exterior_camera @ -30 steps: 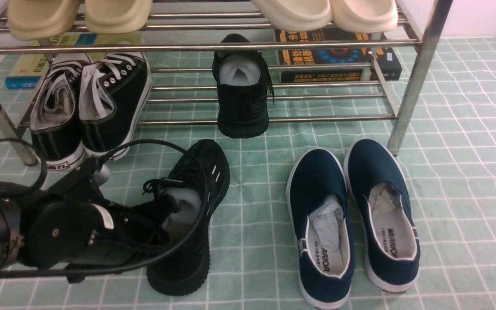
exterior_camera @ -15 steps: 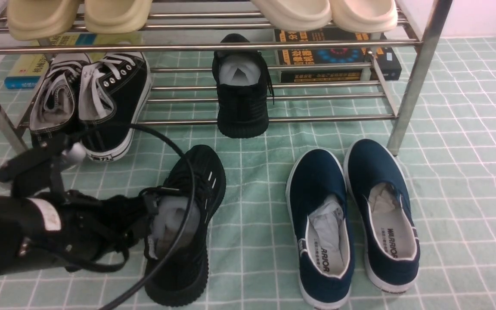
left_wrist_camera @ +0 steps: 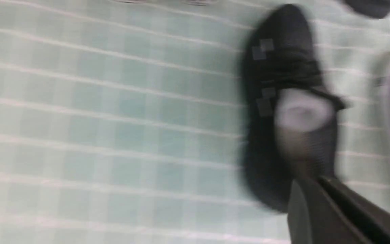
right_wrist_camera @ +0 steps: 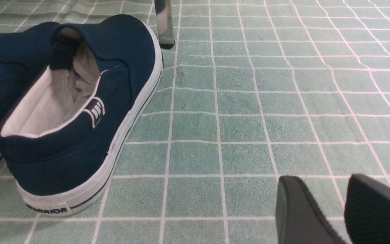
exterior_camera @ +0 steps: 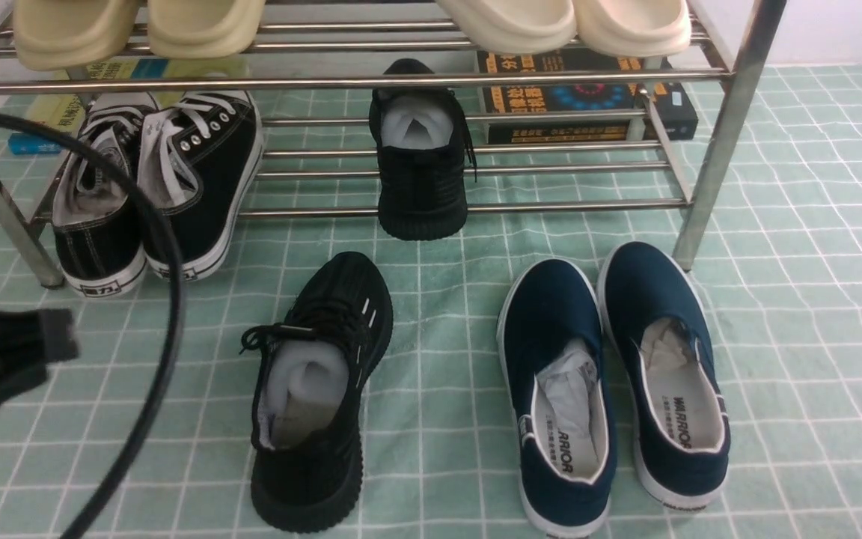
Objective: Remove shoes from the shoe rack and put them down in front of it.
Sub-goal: Use the right arm to clamp a shoe in the middle of the shoe rack
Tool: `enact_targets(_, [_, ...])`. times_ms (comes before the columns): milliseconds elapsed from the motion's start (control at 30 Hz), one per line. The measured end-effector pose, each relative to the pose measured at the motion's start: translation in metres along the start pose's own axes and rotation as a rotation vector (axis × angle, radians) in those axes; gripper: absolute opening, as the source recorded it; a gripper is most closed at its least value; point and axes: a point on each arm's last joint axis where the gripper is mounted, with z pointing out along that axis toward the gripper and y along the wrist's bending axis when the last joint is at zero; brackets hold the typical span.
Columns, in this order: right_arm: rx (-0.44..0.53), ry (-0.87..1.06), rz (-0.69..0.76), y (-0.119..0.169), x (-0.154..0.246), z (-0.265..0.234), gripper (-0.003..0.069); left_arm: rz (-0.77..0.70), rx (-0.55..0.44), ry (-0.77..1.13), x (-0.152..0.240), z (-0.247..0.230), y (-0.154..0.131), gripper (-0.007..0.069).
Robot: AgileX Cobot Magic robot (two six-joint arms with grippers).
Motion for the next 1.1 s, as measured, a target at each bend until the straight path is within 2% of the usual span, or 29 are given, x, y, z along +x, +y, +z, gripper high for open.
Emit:
enact_targets(33, [-0.007,-0.007,0.034,0.001,-0.001,0.0,0.0237,0.012,-0.042,0.011,0.0,-0.003,0.004,0.0004])
enact_targets(133, [-0.069,-0.022,0.308,0.006,-0.002,0.0,0.0237,0.06,-0.175,0.008,-0.003,-0.007,0.015,0.0001])
enact_targets(167, [-0.079,-0.02,0.343,0.007,-0.002,0.0,0.0237,0.063,-0.18,0.005,-0.004,-0.007,0.016,0.0001])
enact_targets(200, [-0.113,-0.015,0.492,0.009,-0.002,0.0,0.0237,0.073,-0.23,0.003,-0.006,-0.005,0.018,0.0001])
enact_targets(233, [-0.123,-0.012,0.54,0.01,-0.002,0.0,0.0237,0.075,-0.245,0.006,-0.006,-0.004,0.019,0.0001])
enact_targets(267, [-0.158,-0.003,0.676,0.013,-0.003,0.0,0.0237,0.075,-0.285,0.018,-0.009,0.002,0.019,0.0001])
enact_targets(367, [-0.194,0.001,0.805,0.016,-0.004,-0.001,0.0237,0.076,-0.302,0.065,-0.01,0.015,0.015,0.0001])
enact_targets(400, [-0.217,0.003,0.876,0.017,-0.006,-0.001,0.0237,0.074,-0.274,0.144,-0.008,0.029,0.006,0.0001])
enact_targets(500, [-0.236,-0.001,0.934,0.018,-0.007,-0.001,0.0237,0.102,-0.202,0.271,-0.002,0.046,-0.007,0.0001])
enact_targets(600, [-0.245,0.001,0.933,0.019,-0.007,-0.001,0.0237,0.158,-0.135,0.356,0.002,0.058,-0.016,0.0001])
enact_targets(733, [-0.293,0.018,0.804,0.025,-0.021,-0.01,0.0214,0.215,-0.084,0.388,0.002,0.068,-0.024,0.0001])
enact_targets(767, [-0.322,0.004,0.742,0.028,-0.034,-0.018,0.0187,0.232,-0.08,0.388,0.0,0.07,-0.026,0.0001])
enact_targets(867, [-0.378,0.016,0.58,0.036,-0.07,-0.035,0.0111,0.272,-0.118,0.379,-0.008,0.078,-0.027,0.0003])
enact_targets(933, [-0.385,0.068,0.53,0.039,-0.079,-0.037,0.0082,0.289,-0.135,0.378,-0.01,0.083,-0.027,0.0003])
enact_targets(1033, [-0.38,0.272,0.404,0.045,-0.104,-0.031,0.0012,0.338,-0.184,0.391,-0.014,0.108,-0.031,0.0004])
enact_targets(1100, [-0.369,0.34,0.39,0.046,-0.11,-0.024,0.0003,0.351,-0.19,0.406,-0.014,0.117,-0.032,0.0006])
